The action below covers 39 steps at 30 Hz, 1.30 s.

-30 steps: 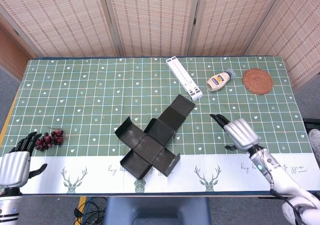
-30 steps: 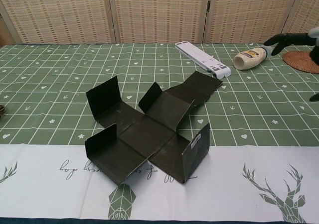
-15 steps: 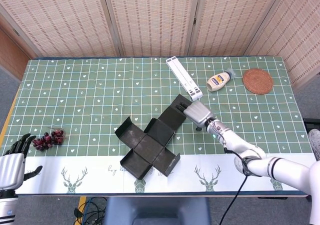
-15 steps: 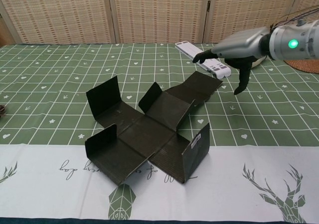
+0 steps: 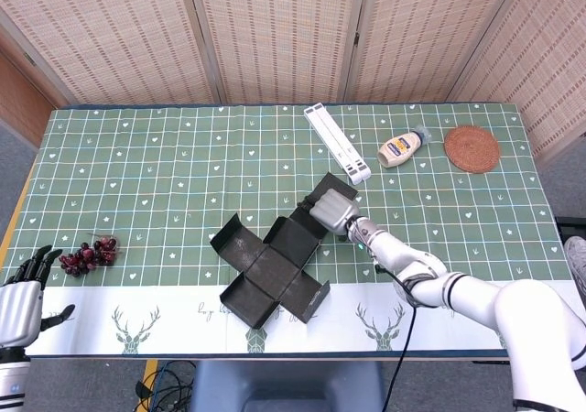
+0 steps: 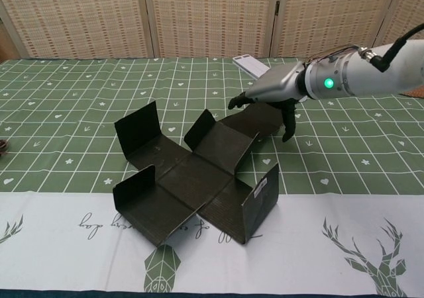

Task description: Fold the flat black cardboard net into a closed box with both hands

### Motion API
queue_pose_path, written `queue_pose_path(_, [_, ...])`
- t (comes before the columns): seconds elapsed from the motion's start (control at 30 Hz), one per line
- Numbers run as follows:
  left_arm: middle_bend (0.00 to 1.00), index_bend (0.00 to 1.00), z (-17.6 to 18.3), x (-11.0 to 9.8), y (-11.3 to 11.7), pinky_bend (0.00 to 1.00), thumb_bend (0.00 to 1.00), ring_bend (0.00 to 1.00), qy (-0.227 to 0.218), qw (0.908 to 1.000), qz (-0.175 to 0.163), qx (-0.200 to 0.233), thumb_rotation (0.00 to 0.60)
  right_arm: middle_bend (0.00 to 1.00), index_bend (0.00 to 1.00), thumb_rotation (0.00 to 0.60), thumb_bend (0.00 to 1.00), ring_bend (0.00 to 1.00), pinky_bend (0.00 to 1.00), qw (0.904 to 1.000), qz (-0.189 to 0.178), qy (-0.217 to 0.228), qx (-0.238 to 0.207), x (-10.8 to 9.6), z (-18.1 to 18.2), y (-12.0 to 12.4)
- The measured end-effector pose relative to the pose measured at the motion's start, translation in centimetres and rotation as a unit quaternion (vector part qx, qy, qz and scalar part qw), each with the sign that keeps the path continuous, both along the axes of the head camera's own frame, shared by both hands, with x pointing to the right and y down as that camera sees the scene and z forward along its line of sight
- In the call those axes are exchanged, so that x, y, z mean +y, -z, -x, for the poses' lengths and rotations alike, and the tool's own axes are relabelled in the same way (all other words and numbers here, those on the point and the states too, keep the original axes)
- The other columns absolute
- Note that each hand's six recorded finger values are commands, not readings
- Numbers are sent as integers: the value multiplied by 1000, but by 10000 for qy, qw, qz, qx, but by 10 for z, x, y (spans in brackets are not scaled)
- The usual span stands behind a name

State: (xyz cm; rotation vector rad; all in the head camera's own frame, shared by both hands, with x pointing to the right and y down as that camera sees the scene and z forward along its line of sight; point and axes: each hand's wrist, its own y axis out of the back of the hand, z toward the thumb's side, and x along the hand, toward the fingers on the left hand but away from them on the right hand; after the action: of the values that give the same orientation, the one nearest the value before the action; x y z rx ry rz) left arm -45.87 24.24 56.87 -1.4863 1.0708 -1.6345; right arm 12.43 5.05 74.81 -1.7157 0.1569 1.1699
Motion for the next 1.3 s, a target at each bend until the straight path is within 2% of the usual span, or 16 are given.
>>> queue_pose_path(0.1, [137, 156, 1, 0, 0, 430, 64, 199, 2, 10000, 9, -4, 600, 82, 0, 600, 27, 749, 1000, 9998, 81, -49, -152, 1, 13, 0])
queue_pose_path(0.27, [135, 155, 5, 2, 1, 429, 63, 199, 31, 10000, 16, -22, 600, 79, 0, 600, 96, 748, 1000, 9986, 288, -141, -428, 2, 34, 6])
queue_pose_path(0.4, [135, 155, 7, 4, 1, 429, 63, 198, 54, 10000, 23, -21, 600, 77, 0, 600, 197, 748, 1000, 9970, 588, -192, -462, 6, 45, 6])
queue_pose_path(0.57, [134, 155, 9, 5, 2, 428, 63, 197, 74, 10000, 18, -32, 600, 81, 0, 600, 207, 748, 1000, 9952, 930, -89, -285, 16, 52, 0])
queue_pose_path(0.87, [132, 155, 9, 6, 0, 427, 63, 195, 35, 10000, 21, 5, 600, 125, 0, 600, 207, 748, 1000, 9932, 1144, -51, -213, 28, 39, 4])
queue_pose_path(1.1, [132, 155, 5, 5, -3, 426, 64, 195, -31, 10000, 46, 75, 600, 120, 0, 600, 183, 744, 1000, 9914, 1275, -161, -242, 39, 15, 14])
queue_pose_path(1.3, [132, 155, 0, 3, -4, 426, 63, 195, -100, 9998, 54, 190, 600, 25, 0, 600, 21, 714, 1000, 9951, 913, -194, -317, 42, -3, 20])
